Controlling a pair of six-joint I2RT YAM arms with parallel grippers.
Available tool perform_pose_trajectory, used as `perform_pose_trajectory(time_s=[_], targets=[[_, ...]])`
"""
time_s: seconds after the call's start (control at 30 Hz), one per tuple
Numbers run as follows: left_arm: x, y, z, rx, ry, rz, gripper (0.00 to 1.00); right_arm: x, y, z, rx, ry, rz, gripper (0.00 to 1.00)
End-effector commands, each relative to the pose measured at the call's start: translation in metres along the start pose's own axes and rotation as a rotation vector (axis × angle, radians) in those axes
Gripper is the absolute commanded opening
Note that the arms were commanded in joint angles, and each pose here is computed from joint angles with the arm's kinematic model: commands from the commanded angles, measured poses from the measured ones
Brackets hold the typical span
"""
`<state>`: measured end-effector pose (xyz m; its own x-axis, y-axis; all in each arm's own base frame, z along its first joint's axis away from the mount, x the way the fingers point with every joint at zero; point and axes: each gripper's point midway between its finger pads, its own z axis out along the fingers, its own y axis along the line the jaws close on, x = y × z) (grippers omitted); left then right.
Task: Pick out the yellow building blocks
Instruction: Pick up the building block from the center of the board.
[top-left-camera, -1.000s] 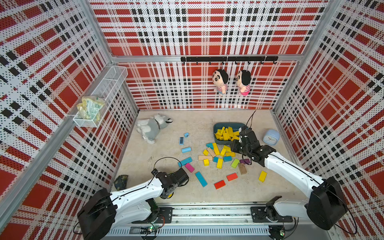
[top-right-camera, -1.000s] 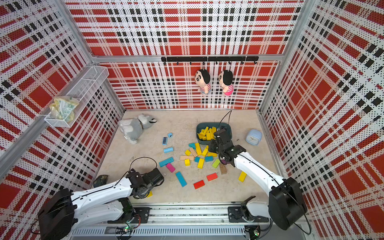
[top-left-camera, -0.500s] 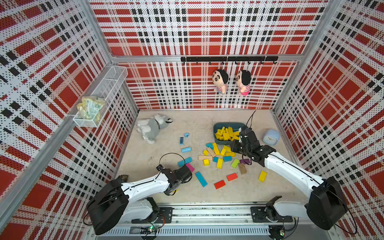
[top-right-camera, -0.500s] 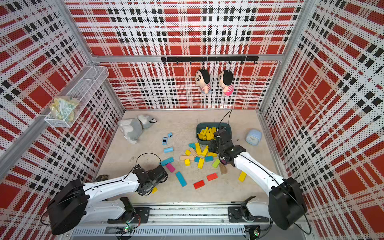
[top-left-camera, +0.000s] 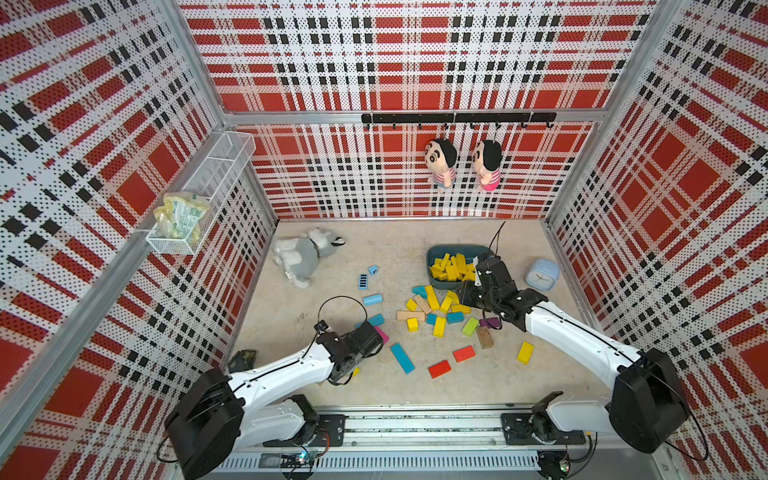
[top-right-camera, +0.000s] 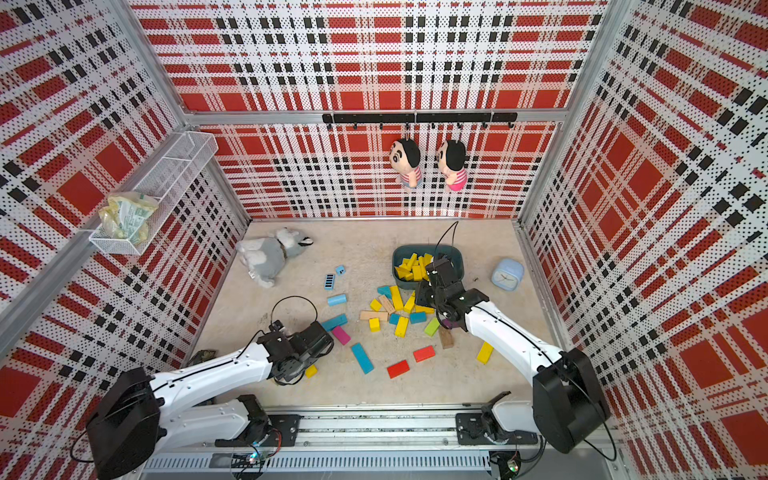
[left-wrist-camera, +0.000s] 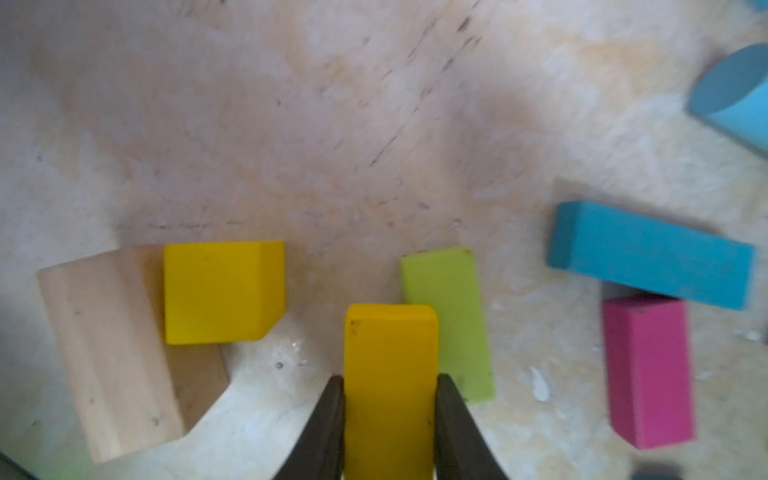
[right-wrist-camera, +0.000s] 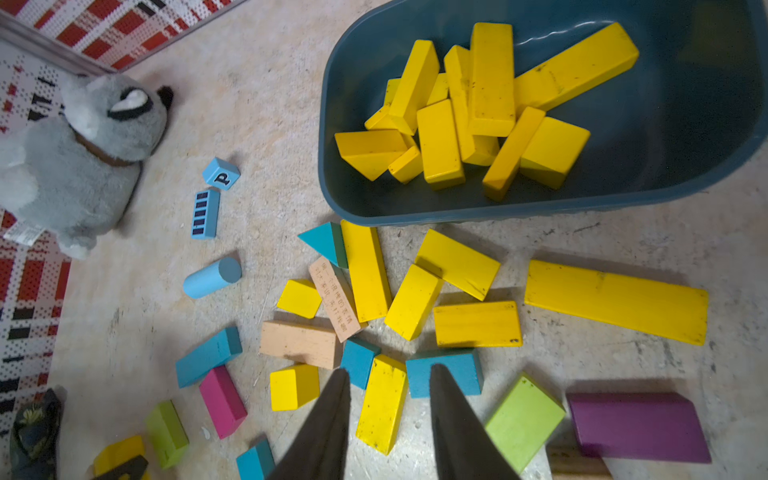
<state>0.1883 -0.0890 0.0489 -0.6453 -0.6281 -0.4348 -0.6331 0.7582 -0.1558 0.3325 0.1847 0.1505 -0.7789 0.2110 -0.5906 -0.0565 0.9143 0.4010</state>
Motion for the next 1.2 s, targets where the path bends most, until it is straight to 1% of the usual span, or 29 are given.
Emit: perform_pose_trajectory(time_s=[0.0,0.07,0.13,0.23,0.27,0.33,0.4,0.47,0.5,0.6,0.7,0.8,0.93,1.1,1.17], targets=[[-0.028,-0.020,-0.030,0.070,-0.094,0.003,0.00,-0.008,0.026,-0.001,-0.127,0.002,-0.102,0.38],[-0.041,-0.038,-0.047,0.132,-0.132,0.005,0.00,-0.006,0.038,0.000,-0.193,0.014,-0.176,0.39],[-0.055,-0.064,-0.069,0.211,-0.174,0.029,0.00,-0.003,0.055,-0.002,-0.290,0.032,-0.225,0.40],[-0.074,-0.111,-0.096,0.307,-0.233,0.080,0.00,0.016,0.108,-0.019,-0.592,0.096,-0.340,0.43],[-0.079,-0.131,-0.107,0.357,-0.253,0.106,0.00,0.024,0.122,-0.027,-0.661,0.116,-0.386,0.44],[-0.083,-0.170,-0.123,0.468,-0.270,0.135,0.00,0.034,0.138,-0.035,-0.724,0.134,-0.438,0.45],[-0.084,-0.205,-0.139,0.601,-0.280,0.144,0.00,0.033,0.142,-0.037,-0.743,0.135,-0.424,0.45],[-0.083,-0.227,-0.146,0.703,-0.275,0.125,0.00,0.031,0.145,-0.037,-0.753,0.134,-0.407,0.46],[-0.083,-0.236,-0.149,0.756,-0.266,0.110,0.00,0.029,0.147,-0.040,-0.762,0.128,-0.396,0.46],[-0.082,-0.251,-0.150,0.861,-0.237,0.074,0.00,0.023,0.151,-0.047,-0.780,0.100,-0.377,0.47],[-0.081,-0.258,-0.146,0.896,-0.222,0.068,0.00,0.018,0.150,-0.047,-0.765,0.070,-0.368,0.48],[-0.080,-0.263,-0.142,0.904,-0.210,0.084,0.00,0.013,0.151,-0.042,-0.754,0.060,-0.359,0.48],[-0.080,-0.270,-0.137,0.915,-0.192,0.095,0.00,0.001,0.164,-0.036,-0.777,0.054,-0.349,0.48],[-0.078,-0.272,-0.132,0.914,-0.175,0.094,0.00,-0.013,0.169,-0.025,-0.754,0.020,-0.338,0.45],[-0.077,-0.272,-0.130,0.912,-0.165,0.089,0.00,-0.017,0.170,-0.020,-0.742,0.013,-0.331,0.40]])
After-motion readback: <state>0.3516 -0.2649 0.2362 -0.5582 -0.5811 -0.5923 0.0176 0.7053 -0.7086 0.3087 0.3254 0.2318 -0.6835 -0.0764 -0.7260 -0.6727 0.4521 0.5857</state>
